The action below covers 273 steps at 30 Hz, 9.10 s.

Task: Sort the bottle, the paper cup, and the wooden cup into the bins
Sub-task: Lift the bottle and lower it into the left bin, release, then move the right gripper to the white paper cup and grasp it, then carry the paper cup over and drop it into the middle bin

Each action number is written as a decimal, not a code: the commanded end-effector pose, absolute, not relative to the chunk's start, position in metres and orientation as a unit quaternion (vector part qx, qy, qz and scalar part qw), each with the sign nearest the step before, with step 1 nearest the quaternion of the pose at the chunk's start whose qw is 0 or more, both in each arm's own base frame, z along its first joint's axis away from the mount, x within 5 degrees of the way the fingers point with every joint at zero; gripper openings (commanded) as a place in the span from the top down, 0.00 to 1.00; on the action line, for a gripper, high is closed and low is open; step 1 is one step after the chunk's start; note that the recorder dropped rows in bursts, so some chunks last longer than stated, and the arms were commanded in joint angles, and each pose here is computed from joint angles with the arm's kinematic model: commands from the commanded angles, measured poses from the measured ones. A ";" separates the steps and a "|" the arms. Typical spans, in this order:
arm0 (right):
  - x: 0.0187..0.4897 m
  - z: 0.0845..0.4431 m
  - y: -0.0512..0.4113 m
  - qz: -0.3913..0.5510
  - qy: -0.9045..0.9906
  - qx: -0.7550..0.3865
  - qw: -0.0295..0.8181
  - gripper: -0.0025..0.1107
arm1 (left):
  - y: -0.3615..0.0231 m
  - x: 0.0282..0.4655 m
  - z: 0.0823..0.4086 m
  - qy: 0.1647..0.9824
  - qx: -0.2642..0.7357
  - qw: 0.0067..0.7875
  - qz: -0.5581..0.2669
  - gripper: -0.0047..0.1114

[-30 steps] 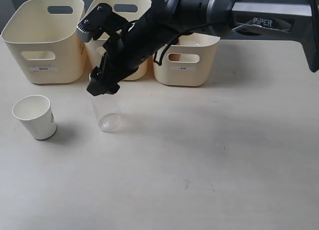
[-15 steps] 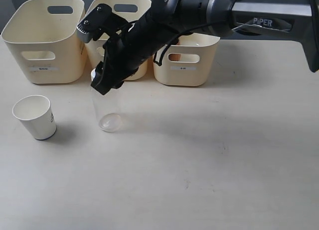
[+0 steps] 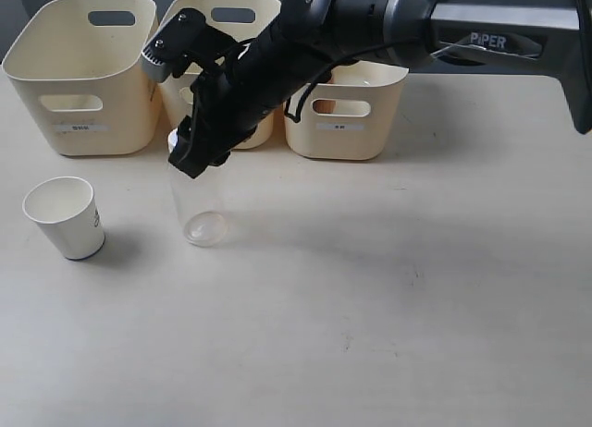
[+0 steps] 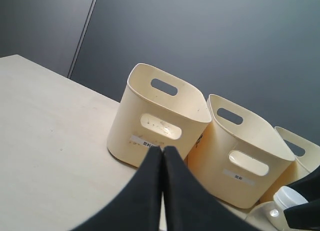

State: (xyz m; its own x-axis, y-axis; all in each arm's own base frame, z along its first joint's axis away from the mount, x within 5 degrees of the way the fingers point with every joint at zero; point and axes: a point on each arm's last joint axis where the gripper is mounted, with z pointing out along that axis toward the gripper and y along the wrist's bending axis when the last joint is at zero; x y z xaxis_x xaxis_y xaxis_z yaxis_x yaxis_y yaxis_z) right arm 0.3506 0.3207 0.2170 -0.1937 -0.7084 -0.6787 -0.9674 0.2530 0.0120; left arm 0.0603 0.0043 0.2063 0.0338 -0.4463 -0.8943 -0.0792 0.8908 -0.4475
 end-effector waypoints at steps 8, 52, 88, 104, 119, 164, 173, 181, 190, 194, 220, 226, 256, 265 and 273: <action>0.347 0.268 0.316 0.225 0.717 -0.556 0.355 0.98 | 0.004 0.060 0.207 0.681 -0.190 0.694 -0.135 0.96; 0.399 0.304 0.410 0.169 0.599 -0.453 0.639 0.98 | 0.004 0.060 0.206 0.682 -0.191 0.692 -0.138 0.96; 0.357 0.345 0.390 0.260 0.627 -0.559 0.475 0.41 | 0.004 0.060 0.207 0.680 -0.193 0.694 -0.139 0.96; 0.310 0.239 0.438 0.257 0.586 -0.720 0.268 0.41 | 0.004 0.060 0.206 0.682 -0.193 0.691 -0.140 0.96; 0.311 0.197 0.452 0.234 0.602 -0.719 0.256 0.41 | 0.004 0.060 0.204 0.702 -0.139 0.693 -0.082 0.96; 0.316 0.207 0.447 0.193 0.612 -0.718 0.267 0.98 | 0.000 0.059 0.195 0.742 -0.122 0.654 -0.082 0.96; 0.312 0.259 0.432 0.165 0.609 -0.717 0.296 0.98 | -0.003 0.059 0.192 0.750 -0.138 0.637 -0.111 0.96; 0.308 0.302 0.418 0.129 0.601 -0.714 0.335 0.98 | -0.003 0.059 0.191 0.752 -0.140 0.633 -0.116 0.96; 0.310 0.324 0.406 0.086 0.612 -0.700 0.357 0.98 | -0.001 0.060 0.197 0.727 -0.161 0.655 -0.129 0.96; 0.311 0.330 0.401 0.068 0.617 -0.695 0.363 0.98 | 0.003 0.060 0.203 0.706 -0.152 0.684 -0.101 0.96; 0.409 0.313 0.351 0.033 0.745 -0.474 0.467 0.98 | 0.006 0.060 0.207 0.703 -0.076 0.707 -0.007 0.96; 0.422 0.290 0.353 0.046 0.765 -0.444 0.464 0.98 | 0.005 0.060 0.205 0.708 -0.075 0.702 -0.007 0.96; 0.437 0.266 0.353 0.026 0.787 -0.385 0.480 0.43 | 0.005 0.060 0.204 0.711 -0.089 0.697 -0.025 0.96; 0.434 0.267 0.349 0.017 0.800 -0.386 0.459 0.43 | 0.005 0.060 0.204 0.712 -0.086 0.697 -0.022 0.96; 0.424 0.289 0.344 0.017 0.807 -0.381 0.450 0.49 | 0.005 0.060 0.204 0.712 -0.082 0.697 -0.016 0.96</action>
State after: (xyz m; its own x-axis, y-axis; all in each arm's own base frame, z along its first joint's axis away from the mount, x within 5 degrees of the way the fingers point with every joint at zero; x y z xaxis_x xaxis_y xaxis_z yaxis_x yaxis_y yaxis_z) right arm 0.4292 0.3480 0.2674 -0.3151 -0.6207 -0.7180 -0.6402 0.6975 -0.3220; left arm 0.0601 0.0051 0.2036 -0.0212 -0.1435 -0.9894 -0.0979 0.9852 -0.1408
